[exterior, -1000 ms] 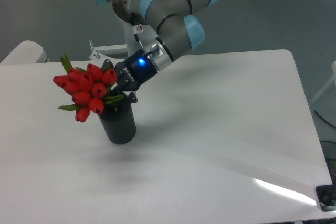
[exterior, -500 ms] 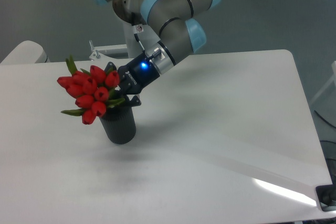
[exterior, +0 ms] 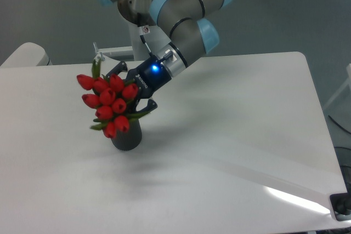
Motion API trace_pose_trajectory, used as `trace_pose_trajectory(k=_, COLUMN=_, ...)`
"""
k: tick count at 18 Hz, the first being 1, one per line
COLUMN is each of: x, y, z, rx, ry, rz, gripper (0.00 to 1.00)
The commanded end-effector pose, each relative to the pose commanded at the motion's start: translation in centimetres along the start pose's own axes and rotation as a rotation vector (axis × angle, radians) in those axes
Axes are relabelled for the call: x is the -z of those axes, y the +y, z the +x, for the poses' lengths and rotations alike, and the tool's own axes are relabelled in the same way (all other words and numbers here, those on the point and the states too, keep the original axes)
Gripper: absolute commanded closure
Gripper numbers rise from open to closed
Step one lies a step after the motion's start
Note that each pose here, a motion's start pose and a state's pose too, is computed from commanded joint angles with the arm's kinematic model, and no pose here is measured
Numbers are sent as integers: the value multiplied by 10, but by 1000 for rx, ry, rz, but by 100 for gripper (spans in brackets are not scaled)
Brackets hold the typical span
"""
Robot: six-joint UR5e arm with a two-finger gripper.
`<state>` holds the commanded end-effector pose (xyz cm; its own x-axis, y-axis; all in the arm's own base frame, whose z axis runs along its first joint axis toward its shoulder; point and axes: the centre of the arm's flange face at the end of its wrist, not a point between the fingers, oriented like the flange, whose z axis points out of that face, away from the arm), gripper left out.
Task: Insert the flowers into the vase
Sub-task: 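Push the bouquet deeper and tilt it upright in the vase, then open the gripper to release the tulip bouquet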
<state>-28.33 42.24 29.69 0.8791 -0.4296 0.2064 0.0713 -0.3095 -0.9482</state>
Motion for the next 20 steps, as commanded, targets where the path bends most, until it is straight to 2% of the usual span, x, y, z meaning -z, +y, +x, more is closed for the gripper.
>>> trace_pose_trajectory(k=4, x=7, y=-2, z=-4, rx=-4, ry=-16, rz=-1, gripper=0)
trace_pose_trajectory(k=15, x=16, y=-1, z=8, rx=-43, ry=-79, rz=-179, gripper=0)
trace_pose_trajectory(k=20, x=23, y=-12, z=11, rx=-71, ry=-113, rz=-233, gripper=0)
